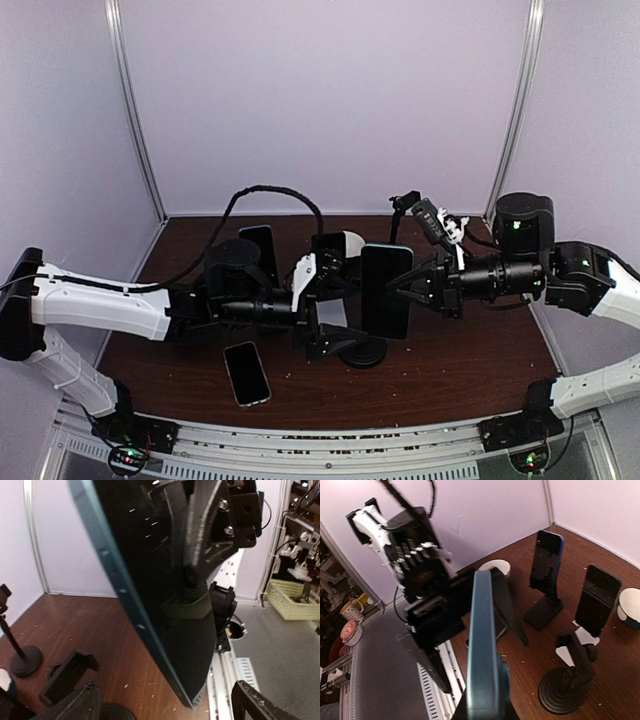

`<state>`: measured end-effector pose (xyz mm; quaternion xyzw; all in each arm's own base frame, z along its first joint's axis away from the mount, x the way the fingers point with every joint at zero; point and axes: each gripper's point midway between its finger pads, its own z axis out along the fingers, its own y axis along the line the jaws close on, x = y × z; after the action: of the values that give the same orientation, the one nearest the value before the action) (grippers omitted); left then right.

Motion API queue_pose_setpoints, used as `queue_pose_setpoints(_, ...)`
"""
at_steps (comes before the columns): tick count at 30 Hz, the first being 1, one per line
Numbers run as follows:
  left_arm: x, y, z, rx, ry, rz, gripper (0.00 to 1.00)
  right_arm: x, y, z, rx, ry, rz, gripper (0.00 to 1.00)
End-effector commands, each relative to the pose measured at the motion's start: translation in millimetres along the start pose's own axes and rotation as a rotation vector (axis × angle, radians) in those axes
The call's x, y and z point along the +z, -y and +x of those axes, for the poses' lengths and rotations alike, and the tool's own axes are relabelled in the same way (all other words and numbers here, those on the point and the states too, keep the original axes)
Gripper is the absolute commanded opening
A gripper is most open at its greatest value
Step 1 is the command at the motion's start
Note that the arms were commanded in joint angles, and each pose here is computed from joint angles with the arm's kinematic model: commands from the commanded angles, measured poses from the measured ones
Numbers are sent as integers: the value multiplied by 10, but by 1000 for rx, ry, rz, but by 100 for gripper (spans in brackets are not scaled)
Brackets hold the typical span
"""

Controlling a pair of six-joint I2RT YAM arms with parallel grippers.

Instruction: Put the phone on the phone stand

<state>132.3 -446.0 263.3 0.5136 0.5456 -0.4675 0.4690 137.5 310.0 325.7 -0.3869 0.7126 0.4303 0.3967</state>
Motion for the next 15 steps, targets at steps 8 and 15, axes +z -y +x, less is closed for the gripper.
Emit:
queue_pose_setpoints(8, -335, -806, 161, 27, -35, -212, 98, 150, 581, -162, -47, 99, 219, 0)
queue_pose_setpoints(15, -124, -911, 325, -41, -2, -123, 86, 229, 884, -147, -47, 145, 351, 0)
